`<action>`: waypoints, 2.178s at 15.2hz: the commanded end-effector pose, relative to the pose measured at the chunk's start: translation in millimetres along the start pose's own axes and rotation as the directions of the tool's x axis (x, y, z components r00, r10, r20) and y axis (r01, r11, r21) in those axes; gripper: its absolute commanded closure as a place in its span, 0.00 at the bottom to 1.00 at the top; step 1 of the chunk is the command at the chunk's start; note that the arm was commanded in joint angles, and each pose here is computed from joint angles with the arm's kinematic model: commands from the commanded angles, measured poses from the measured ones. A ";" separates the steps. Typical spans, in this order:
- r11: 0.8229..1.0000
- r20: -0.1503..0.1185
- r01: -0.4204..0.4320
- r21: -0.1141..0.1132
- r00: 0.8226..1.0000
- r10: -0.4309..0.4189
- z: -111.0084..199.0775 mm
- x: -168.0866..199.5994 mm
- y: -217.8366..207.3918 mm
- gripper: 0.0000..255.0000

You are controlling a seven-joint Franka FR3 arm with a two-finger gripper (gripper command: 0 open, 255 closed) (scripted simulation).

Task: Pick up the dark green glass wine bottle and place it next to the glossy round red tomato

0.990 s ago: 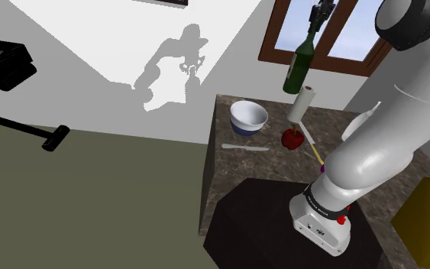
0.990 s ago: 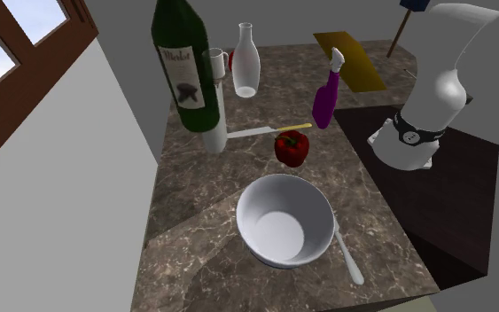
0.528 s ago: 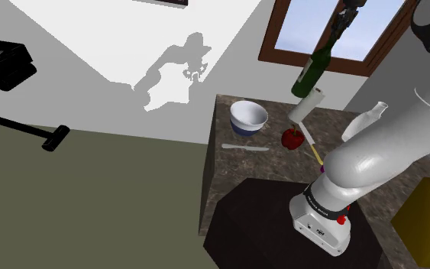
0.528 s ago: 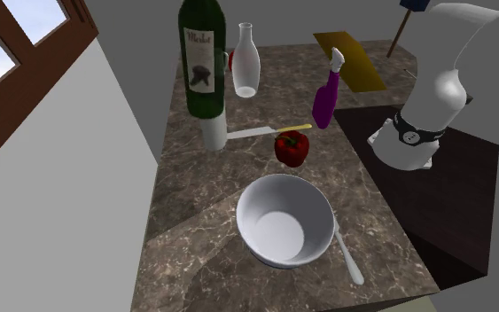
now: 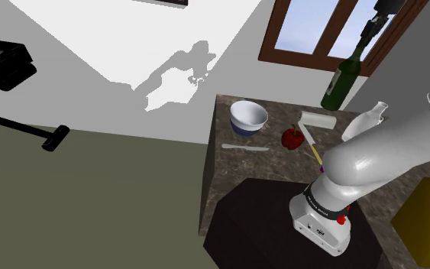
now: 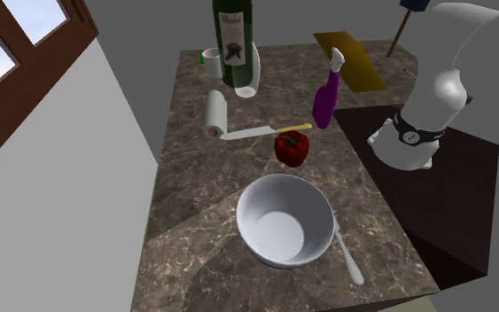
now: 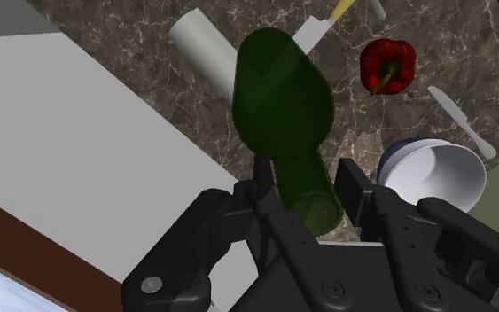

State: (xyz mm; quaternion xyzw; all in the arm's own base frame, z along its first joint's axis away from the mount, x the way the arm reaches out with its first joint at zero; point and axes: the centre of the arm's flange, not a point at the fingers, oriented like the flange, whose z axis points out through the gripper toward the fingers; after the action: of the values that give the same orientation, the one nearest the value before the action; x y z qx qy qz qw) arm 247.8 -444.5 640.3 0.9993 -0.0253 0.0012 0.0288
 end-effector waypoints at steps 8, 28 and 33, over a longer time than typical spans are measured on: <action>1.000 -0.001 0.001 0.000 1.000 -0.001 2.7 -112.1 40.9 1.00; 1.000 -0.001 0.001 0.000 1.000 -0.001 6.4 -360.1 131.3 1.00; 1.000 -0.001 0.001 0.000 1.000 -0.001 7.4 -422.1 153.9 1.00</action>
State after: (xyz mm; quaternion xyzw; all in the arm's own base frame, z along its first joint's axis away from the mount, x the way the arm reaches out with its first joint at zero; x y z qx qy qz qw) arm -166.8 -575.1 641.0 0.9992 -0.0265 0.0003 0.0286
